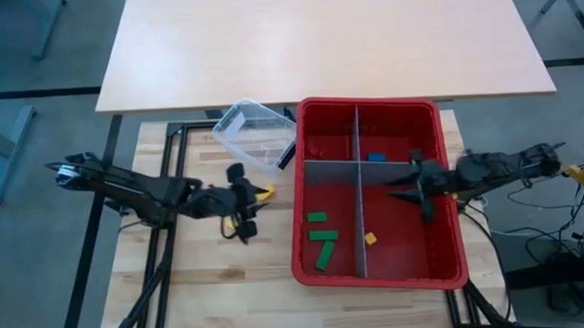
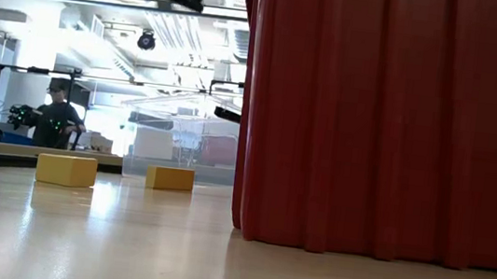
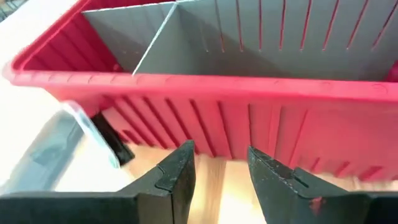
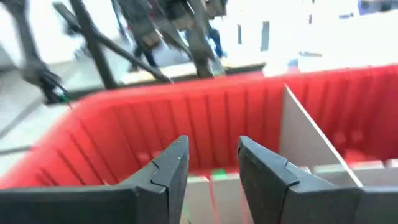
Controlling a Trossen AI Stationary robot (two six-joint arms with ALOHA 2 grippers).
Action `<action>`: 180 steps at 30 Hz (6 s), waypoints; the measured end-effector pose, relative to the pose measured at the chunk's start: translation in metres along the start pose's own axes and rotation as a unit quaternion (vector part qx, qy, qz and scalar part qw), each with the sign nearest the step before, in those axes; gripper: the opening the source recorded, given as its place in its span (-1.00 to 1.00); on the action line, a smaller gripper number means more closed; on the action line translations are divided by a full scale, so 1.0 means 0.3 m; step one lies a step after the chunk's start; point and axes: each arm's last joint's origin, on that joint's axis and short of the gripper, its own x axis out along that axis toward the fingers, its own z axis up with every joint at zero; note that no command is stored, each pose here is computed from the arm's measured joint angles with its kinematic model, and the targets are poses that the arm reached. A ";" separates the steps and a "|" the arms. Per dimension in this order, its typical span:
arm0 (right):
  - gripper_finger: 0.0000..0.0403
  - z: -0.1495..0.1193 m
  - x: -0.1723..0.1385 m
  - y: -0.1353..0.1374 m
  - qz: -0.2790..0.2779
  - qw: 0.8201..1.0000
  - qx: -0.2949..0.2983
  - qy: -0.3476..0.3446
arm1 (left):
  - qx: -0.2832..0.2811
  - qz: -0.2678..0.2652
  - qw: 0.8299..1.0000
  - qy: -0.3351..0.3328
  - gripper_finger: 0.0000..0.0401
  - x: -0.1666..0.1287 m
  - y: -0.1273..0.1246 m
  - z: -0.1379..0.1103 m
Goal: Sort blocks
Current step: Put the top yellow block into the bottom right of the red bin
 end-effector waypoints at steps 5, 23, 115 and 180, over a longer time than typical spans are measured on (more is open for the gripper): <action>-0.54 -0.033 -0.005 0.023 0.044 0.995 -0.009 -0.092 | -0.073 -0.010 0.995 -0.063 -0.38 -0.029 0.032 -0.144; -0.62 -0.089 0.025 0.035 -0.017 0.980 -0.116 -0.159 | -0.189 0.014 0.982 -0.028 -0.21 0.042 0.036 -0.423; -0.03 -0.051 0.146 0.022 -0.100 0.976 -0.064 -0.182 | -0.155 -0.085 0.912 -0.371 -0.45 0.005 0.084 -0.059; 0.14 0.107 0.620 0.029 0.039 0.976 -0.101 -0.190 | -0.120 -0.109 0.891 -0.425 -0.45 0.251 -0.032 0.238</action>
